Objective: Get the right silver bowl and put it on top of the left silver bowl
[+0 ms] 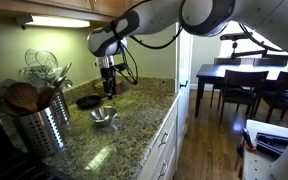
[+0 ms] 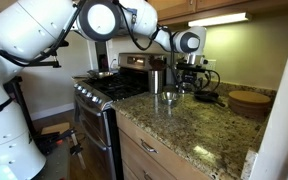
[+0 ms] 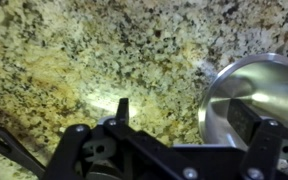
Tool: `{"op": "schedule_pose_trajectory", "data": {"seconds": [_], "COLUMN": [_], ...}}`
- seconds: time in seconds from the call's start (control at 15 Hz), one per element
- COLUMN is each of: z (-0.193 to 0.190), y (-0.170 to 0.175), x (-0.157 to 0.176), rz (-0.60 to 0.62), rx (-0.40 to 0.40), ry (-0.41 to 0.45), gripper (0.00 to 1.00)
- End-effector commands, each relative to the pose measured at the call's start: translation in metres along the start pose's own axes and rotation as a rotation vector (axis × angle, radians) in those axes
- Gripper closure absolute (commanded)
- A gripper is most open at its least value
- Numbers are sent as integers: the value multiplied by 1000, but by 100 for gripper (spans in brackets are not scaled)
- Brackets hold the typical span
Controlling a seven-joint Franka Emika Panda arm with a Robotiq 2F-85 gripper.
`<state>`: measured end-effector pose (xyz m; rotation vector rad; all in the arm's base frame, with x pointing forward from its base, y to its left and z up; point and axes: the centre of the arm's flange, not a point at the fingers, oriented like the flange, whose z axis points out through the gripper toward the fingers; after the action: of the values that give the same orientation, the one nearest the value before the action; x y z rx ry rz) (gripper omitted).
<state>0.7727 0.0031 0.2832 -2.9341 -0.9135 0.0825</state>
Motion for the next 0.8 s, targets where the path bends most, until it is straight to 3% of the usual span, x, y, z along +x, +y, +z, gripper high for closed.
{"op": "schedule_pose_trajectory", "data": {"seconds": [0.0, 0.73], "z": [-26, -39], "y": [-6, -25], "x": [-30, -71], "rz": [24, -11], "rx": [-35, 12], "ry": [-38, -208], "gripper": [0, 0]}}
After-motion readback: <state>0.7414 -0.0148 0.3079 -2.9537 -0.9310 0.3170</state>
